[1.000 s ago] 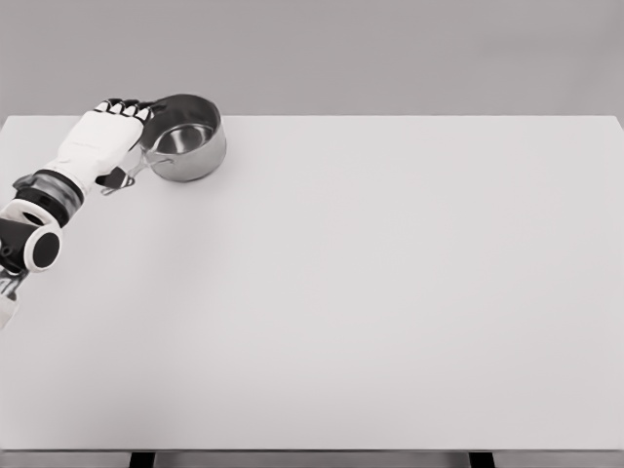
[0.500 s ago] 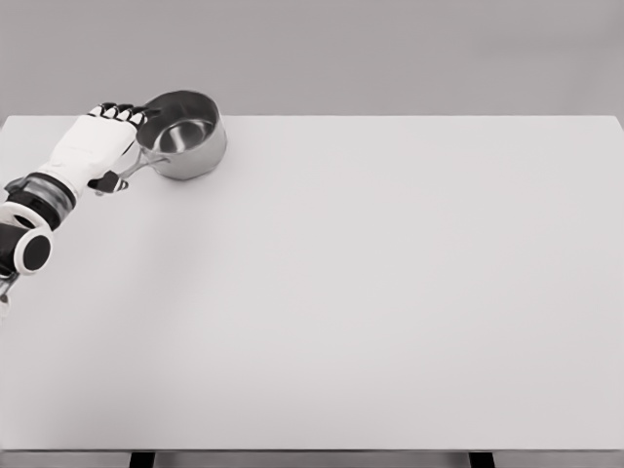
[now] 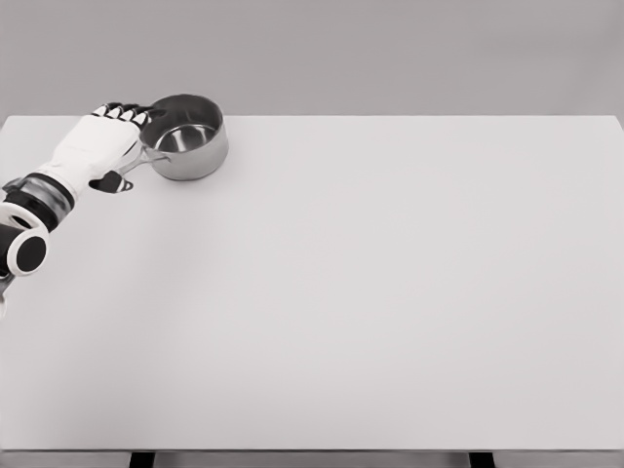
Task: Rotate pot handle
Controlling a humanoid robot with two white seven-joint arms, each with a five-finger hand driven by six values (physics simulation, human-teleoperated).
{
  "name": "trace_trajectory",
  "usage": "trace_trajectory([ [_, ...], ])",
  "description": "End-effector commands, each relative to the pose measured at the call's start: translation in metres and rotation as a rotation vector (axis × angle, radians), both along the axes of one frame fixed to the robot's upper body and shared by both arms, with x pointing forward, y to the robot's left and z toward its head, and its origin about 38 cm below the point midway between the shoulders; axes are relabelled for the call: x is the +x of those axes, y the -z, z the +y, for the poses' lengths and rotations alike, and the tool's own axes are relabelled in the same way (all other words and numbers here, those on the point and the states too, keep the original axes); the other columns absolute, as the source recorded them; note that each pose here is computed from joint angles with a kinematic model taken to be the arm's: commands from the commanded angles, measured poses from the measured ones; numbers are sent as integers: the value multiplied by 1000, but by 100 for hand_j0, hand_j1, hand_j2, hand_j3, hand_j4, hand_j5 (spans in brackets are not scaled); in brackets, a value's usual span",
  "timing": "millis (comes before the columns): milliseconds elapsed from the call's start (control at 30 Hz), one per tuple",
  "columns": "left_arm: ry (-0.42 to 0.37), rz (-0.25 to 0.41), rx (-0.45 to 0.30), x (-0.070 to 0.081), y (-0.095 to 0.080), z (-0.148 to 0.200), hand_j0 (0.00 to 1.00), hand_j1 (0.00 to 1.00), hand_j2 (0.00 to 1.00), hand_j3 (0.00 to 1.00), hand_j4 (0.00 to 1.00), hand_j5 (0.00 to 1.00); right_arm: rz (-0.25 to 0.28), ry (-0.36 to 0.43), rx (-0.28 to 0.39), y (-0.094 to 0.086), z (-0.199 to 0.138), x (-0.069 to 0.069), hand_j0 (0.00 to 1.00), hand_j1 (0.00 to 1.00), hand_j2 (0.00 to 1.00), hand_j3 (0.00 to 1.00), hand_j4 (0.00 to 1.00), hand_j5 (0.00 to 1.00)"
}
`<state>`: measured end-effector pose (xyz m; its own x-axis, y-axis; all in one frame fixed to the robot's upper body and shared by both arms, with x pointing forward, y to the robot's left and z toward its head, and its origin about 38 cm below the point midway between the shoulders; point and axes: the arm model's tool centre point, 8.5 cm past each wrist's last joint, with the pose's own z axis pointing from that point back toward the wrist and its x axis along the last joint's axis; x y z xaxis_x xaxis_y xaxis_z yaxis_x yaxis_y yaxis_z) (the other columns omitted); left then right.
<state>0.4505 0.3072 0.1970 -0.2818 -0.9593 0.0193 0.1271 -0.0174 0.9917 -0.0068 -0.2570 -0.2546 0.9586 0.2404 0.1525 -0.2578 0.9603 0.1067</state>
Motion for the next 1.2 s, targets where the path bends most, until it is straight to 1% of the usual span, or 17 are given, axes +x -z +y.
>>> trace_trajectory([
  [0, 2, -1, -3, 0, -1, 0, 100, 100, 100, 100, 100, 100, 1, 0, 0, 0, 0, 0, 100, 100, 100, 100, 100, 100],
  [67, -19, 2, -23, 2, -2, 7, 100, 100, 100, 100, 100, 100, -1, 0, 0, 0, 0, 0, 100, 100, 100, 100, 100, 100],
  [167, -19, 2, -30, 3, -2, 6, 100, 100, 100, 100, 100, 100, -1, 0, 0, 0, 0, 0, 100, 100, 100, 100, 100, 100],
  [267, -36, 7, -44, 5, -1, 11, 100, 100, 100, 100, 100, 100, -1, 0, 0, 0, 0, 0, 100, 100, 100, 100, 100, 100],
  [333, -22, 11, -43, 6, 1, 11, 100, 100, 100, 100, 100, 100, 1, 0, 0, 0, 0, 0, 100, 100, 100, 100, 100, 100],
  [533, -41, 27, -42, 8, 8, 17, 100, 100, 100, 100, 100, 100, -1, 0, 0, 0, 0, 0, 100, 100, 100, 100, 100, 100],
  [600, -22, 30, -47, 9, 10, 15, 100, 100, 100, 100, 100, 100, -1, 0, 0, 0, 0, 0, 100, 100, 100, 100, 100, 100],
  [633, -27, 34, -47, 10, 11, 18, 100, 100, 100, 100, 100, 100, -1, 0, 0, 0, 0, 0, 100, 100, 100, 100, 100, 100],
  [800, -45, 32, -48, 11, 10, 26, 100, 100, 100, 100, 100, 100, 1, 0, 0, 0, 0, 0, 100, 100, 100, 100, 100, 100],
  [933, -54, 37, -49, 13, 12, 36, 100, 100, 100, 100, 100, 100, -1, 0, 0, 0, 0, 0, 100, 100, 100, 100, 100, 100],
  [1167, -65, 41, -49, 15, 12, 39, 100, 100, 100, 100, 100, 100, -1, 0, 0, 0, 0, 0, 100, 100, 100, 100, 100, 100],
])
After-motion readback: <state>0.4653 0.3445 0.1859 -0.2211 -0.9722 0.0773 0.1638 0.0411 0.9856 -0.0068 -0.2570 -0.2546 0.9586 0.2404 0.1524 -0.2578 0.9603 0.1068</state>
